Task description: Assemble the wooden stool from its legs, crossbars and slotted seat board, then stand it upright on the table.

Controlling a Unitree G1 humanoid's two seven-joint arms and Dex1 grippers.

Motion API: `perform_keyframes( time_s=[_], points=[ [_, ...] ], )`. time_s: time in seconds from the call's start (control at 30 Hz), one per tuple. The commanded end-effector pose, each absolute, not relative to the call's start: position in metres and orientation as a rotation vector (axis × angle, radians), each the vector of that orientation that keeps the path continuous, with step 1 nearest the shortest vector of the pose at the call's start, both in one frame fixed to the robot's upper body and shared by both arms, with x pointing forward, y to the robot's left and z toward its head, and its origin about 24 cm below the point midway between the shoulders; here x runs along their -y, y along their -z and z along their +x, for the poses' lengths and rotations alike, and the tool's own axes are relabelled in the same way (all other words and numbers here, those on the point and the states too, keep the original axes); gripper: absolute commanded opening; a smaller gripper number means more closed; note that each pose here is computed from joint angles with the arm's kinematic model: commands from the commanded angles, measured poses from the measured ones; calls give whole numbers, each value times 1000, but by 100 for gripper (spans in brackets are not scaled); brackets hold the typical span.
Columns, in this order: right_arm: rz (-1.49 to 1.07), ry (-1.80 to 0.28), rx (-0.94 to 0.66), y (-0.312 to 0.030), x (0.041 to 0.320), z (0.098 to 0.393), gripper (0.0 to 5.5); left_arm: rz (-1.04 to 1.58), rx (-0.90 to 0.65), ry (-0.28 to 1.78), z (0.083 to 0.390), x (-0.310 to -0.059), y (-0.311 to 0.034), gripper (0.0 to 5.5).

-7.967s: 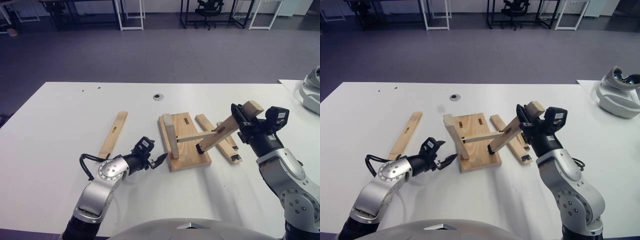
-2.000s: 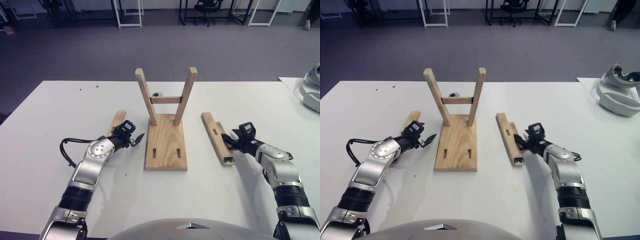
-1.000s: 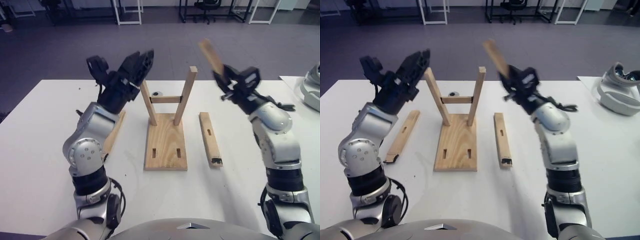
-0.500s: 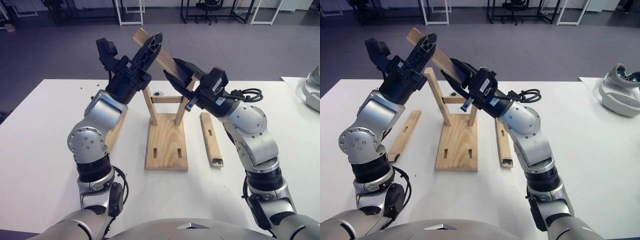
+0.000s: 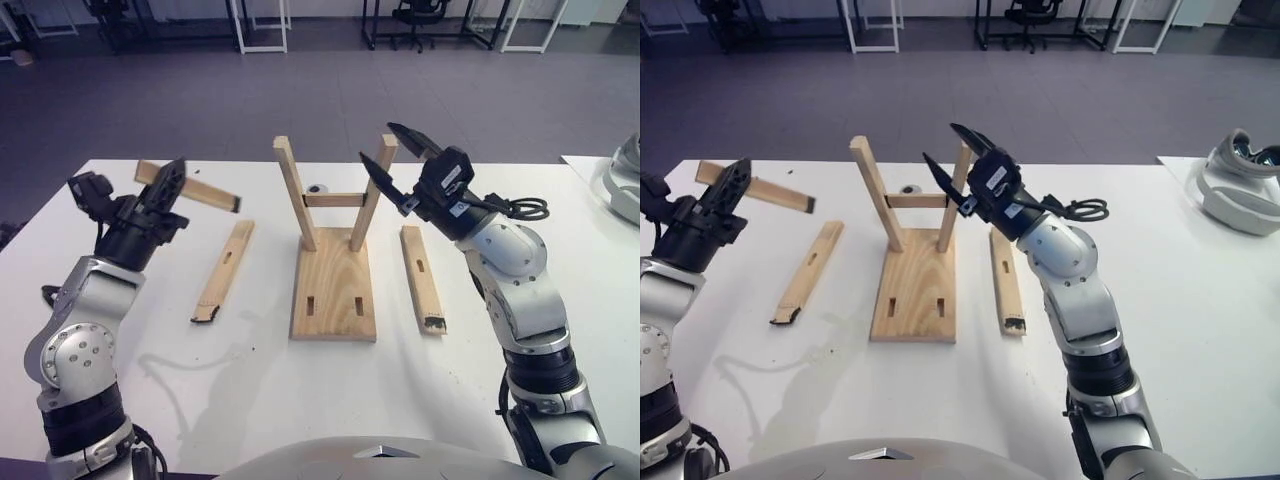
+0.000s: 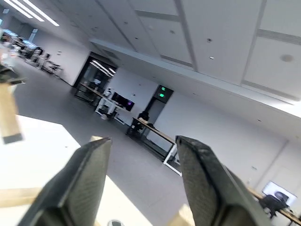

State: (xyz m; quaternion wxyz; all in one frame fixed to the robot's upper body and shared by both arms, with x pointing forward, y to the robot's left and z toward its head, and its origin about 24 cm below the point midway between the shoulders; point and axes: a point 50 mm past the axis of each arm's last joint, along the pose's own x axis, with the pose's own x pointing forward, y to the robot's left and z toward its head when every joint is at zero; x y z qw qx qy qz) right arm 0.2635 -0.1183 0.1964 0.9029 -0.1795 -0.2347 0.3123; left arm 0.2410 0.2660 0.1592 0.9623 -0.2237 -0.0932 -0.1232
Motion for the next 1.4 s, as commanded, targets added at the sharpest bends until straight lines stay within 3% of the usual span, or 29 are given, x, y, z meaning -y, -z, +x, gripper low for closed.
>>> perform_keyframes(
  time_s=[0.03, 0.23, 0.53, 0.83, 1.03, 1.4],
  points=[
    [-398, -523, 336, -160, 142, 268, 253, -395, 92, 204, 259, -269, -114, 40],
    [-368, -255, 154, -135, 183, 290, 253, -413, 48, 165, 258, -272, -85, 40],
    [-406, -266, 106, -115, 181, 288, 253, -393, -40, 99, 254, -283, -75, 40],
    [-403, -273, 86, -111, 178, 289, 253, -330, -232, 119, 265, -291, -66, 40],
    [-407, -264, 75, -109, 179, 291, 253, -227, -515, 190, 254, -285, -34, 40],
    [-417, -233, 78, -111, 182, 296, 253, 4, -767, 195, 226, -285, 29, 40]
  ],
)
